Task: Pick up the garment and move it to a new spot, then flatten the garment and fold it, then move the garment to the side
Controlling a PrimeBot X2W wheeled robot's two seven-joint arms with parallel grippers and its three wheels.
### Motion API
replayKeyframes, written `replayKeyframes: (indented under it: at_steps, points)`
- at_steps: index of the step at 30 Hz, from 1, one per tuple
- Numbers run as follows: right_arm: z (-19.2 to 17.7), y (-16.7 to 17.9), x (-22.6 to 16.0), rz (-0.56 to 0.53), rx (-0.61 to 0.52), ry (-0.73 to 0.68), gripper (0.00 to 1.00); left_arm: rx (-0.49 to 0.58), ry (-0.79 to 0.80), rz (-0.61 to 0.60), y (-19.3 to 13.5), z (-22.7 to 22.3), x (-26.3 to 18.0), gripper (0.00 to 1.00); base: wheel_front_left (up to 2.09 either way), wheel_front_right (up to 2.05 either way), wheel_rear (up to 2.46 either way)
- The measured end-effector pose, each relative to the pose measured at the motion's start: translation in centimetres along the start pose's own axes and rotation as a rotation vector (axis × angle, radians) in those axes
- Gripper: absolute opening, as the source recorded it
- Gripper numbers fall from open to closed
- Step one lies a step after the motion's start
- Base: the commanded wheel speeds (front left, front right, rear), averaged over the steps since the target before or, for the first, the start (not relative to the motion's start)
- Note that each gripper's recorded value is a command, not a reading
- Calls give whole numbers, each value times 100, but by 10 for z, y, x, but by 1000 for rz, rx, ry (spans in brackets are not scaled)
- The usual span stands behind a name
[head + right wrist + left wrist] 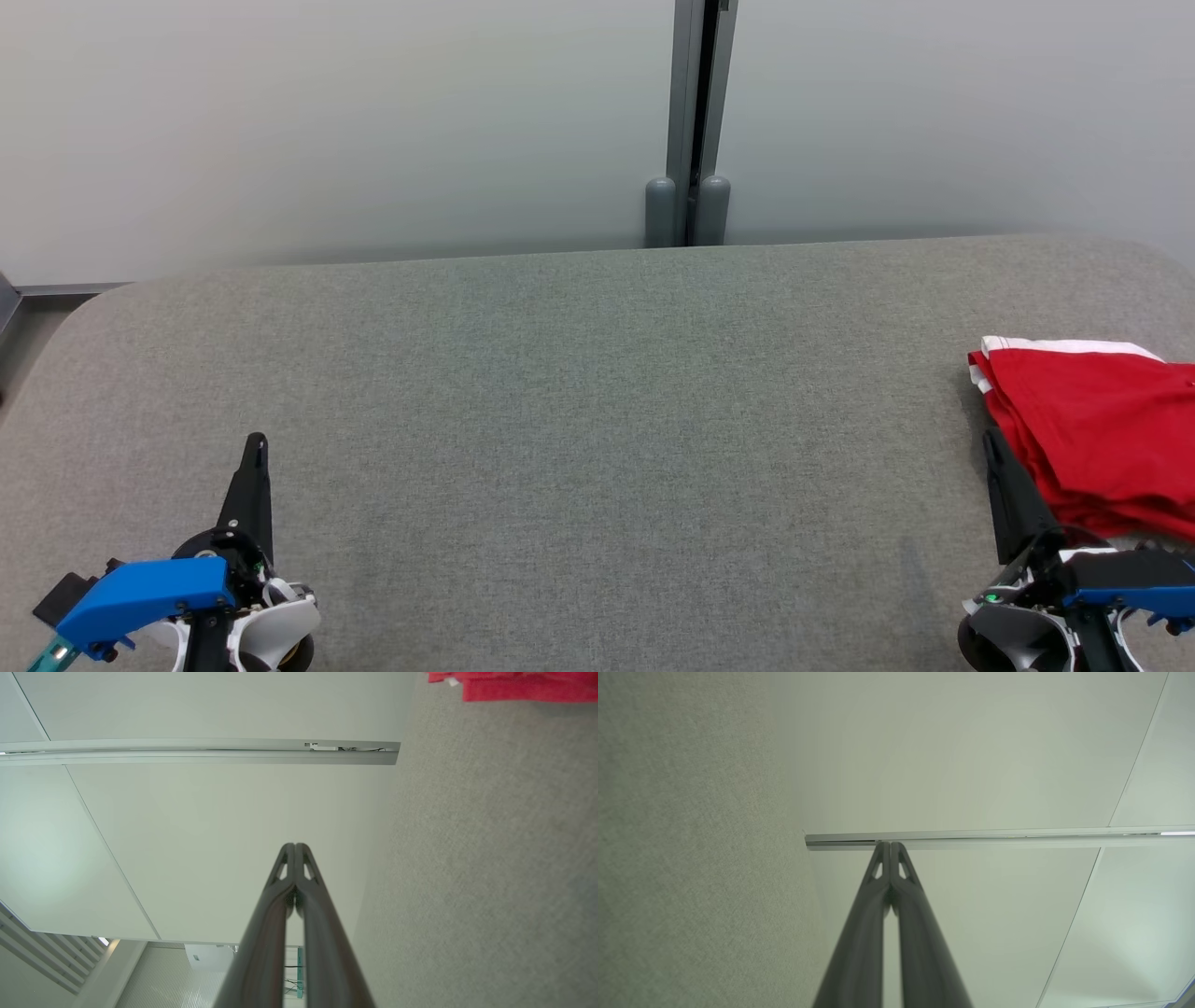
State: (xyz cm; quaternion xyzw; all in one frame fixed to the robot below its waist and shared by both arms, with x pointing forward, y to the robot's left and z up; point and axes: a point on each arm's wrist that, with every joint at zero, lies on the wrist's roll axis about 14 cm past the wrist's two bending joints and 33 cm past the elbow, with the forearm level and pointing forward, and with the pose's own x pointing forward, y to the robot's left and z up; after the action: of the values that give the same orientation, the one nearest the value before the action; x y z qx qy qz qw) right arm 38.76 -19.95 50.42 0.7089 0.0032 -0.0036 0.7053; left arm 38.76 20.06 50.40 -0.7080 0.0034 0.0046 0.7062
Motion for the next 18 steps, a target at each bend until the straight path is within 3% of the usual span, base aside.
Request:
replayKeyframes:
  at_steps: [18]
  points:
    - [0,0,0,0,0,0,0,0,0,0,0,0,0,0,0,0,0]
